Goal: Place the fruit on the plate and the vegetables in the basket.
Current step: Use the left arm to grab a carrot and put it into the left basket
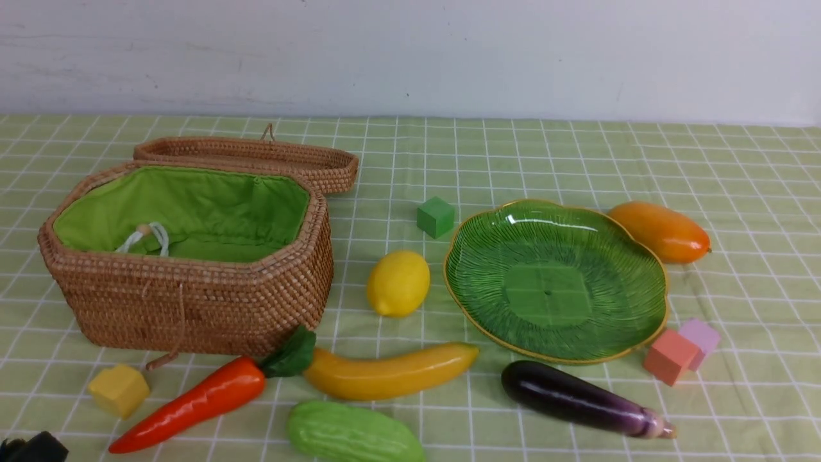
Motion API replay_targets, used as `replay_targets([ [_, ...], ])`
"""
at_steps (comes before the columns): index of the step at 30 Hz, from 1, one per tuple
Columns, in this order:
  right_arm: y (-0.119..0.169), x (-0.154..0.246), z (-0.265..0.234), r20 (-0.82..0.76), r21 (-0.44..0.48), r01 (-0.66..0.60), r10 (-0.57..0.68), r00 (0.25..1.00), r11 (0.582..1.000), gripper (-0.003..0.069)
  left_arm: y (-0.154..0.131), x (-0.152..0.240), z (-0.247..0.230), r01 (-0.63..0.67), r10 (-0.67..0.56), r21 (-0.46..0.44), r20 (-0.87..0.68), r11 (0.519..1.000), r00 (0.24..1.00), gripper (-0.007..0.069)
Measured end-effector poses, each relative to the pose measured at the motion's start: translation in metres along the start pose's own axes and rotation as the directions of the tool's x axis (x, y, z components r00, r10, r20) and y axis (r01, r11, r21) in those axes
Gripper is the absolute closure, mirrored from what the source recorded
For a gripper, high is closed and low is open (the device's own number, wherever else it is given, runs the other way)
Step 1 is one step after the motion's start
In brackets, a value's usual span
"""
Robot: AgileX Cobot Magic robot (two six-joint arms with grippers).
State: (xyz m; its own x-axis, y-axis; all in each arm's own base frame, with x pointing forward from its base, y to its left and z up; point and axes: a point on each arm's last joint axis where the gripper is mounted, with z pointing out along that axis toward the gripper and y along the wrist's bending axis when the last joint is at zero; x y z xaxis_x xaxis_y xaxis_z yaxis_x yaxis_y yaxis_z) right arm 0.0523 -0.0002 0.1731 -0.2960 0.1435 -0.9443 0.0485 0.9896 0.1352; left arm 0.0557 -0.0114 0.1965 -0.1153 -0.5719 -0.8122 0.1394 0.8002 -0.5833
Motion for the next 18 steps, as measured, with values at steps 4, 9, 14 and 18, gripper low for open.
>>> replay_targets([
  [4, 0.000, 0.000, 0.000, 0.000, 0.003, 0.008, -0.008, 1.000, 1.000, 0.0419, -0.002, -0.007, 0.000, 0.094, -0.096, 0.027, 0.077, 0.995, 0.992, 0.0386],
  [9, -0.001, -0.003, 0.001, 0.048, 0.003, 0.001, -0.002, 0.999, 1.000, 0.0419, -0.002, -0.012, -0.001, 0.247, -0.252, 0.053, 0.127, 0.968, 0.959, 0.0386],
  [14, 0.004, -0.021, -0.002, 0.232, -0.124, -0.290, 0.311, 0.921, 0.949, 0.0419, -0.010, -0.019, -0.003, 0.313, -0.320, 0.079, 0.098, 0.947, 0.943, 0.0419],
  [18, 0.004, -0.032, -0.006, 0.314, -0.218, -0.418, 0.470, 0.825, 0.882, 0.0429, -0.031, -0.037, -0.010, 0.186, -0.196, 0.127, 0.073, 0.974, 0.978, 0.0572],
])
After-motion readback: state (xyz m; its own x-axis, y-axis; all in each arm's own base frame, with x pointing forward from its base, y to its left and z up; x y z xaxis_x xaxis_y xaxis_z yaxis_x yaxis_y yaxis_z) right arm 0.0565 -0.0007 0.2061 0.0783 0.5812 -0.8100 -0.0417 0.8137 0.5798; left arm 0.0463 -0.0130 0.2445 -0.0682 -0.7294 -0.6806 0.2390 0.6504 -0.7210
